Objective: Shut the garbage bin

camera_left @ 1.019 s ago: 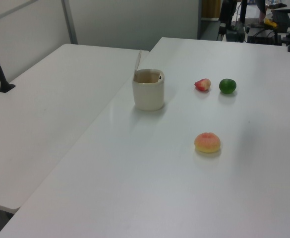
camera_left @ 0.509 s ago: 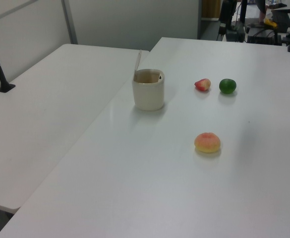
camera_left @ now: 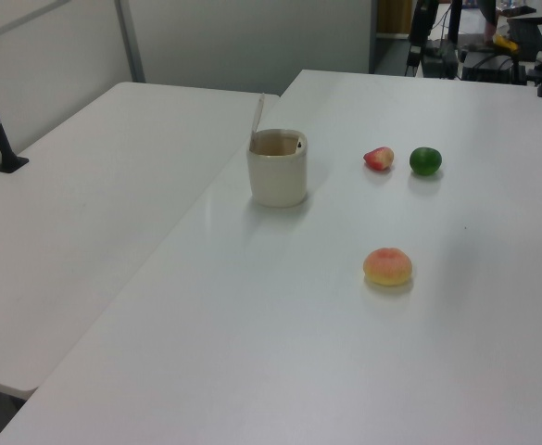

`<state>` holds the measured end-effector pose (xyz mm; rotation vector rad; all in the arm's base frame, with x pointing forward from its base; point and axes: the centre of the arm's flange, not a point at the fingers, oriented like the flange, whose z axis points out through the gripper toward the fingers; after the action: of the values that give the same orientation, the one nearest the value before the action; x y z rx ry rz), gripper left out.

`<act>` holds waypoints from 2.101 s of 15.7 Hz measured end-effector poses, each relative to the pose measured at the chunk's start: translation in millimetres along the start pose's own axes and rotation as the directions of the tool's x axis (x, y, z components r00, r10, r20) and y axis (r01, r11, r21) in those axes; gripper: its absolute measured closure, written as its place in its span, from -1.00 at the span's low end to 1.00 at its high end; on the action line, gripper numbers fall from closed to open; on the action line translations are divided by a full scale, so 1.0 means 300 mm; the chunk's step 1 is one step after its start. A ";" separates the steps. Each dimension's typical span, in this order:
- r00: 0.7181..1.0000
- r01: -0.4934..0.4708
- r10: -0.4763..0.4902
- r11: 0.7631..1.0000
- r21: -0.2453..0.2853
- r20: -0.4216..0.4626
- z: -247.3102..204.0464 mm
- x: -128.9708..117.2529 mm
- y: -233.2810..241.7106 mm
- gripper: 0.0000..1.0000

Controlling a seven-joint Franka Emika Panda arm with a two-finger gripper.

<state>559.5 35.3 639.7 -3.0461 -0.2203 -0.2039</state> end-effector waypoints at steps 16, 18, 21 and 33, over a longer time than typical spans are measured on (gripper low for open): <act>1.000 0.002 -0.002 0.999 0.049 0.005 0.021 0.010 -0.010 0.98; 1.000 0.001 -0.001 0.999 0.047 -0.016 0.019 0.019 -0.009 0.98; 0.997 -0.002 0.005 0.999 0.040 -0.076 0.027 0.055 0.000 0.98; 0.879 -0.118 0.118 0.993 0.030 -0.462 0.120 0.290 0.056 0.98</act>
<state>652.0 34.0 615.1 -2.8811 0.0016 -0.9052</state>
